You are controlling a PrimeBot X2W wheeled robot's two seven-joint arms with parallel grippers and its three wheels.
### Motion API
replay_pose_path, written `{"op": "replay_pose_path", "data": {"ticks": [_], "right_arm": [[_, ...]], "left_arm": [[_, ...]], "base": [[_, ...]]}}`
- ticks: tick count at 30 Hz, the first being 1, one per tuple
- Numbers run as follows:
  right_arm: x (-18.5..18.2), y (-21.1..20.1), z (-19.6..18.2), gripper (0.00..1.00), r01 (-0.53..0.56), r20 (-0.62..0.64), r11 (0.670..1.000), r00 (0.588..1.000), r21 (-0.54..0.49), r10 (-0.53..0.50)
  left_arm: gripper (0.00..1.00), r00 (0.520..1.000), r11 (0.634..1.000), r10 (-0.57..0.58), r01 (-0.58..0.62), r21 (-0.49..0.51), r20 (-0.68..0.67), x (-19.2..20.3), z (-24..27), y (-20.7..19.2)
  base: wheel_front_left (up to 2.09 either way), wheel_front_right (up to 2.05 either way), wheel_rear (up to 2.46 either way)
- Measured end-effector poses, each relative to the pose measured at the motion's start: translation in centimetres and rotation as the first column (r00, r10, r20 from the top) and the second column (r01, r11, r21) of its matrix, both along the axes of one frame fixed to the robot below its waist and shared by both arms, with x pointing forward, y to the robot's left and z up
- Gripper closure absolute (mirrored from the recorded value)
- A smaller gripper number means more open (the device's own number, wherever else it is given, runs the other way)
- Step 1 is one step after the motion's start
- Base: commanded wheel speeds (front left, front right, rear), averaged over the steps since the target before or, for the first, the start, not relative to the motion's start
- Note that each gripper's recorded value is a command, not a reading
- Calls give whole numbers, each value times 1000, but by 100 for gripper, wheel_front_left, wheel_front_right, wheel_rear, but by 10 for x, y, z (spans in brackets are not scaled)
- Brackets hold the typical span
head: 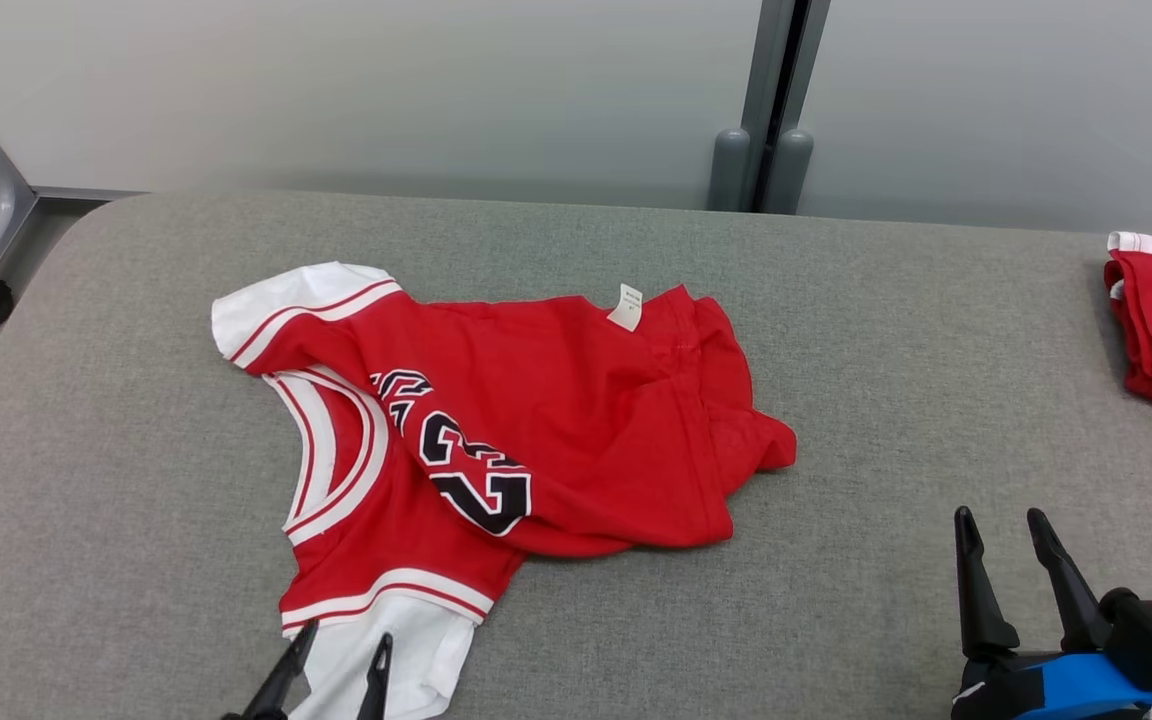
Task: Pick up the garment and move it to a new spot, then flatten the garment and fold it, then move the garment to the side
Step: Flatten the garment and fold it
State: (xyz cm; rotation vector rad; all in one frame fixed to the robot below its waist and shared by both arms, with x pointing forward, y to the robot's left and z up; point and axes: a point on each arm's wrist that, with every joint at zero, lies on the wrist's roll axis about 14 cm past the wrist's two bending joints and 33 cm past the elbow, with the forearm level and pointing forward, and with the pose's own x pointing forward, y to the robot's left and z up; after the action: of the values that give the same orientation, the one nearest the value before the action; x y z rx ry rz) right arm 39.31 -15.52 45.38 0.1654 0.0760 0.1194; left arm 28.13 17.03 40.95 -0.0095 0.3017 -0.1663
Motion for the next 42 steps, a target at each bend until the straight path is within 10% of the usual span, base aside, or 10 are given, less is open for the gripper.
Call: {"op": "replay_pose_path", "data": {"ticks": [20,42], "right_arm": [[-11,-25,-1,0,67,-5,998,998,-12,-67],[-8,-27,-9,0,74,-28,997,997,-14,-74]], "left_arm": [[0,939,985,172,-157,-75,299,91,79,26],[0,934,978,206,-199,-57,291,122,70,37]], "base": [[0,0,0],[0,0,0]]}}
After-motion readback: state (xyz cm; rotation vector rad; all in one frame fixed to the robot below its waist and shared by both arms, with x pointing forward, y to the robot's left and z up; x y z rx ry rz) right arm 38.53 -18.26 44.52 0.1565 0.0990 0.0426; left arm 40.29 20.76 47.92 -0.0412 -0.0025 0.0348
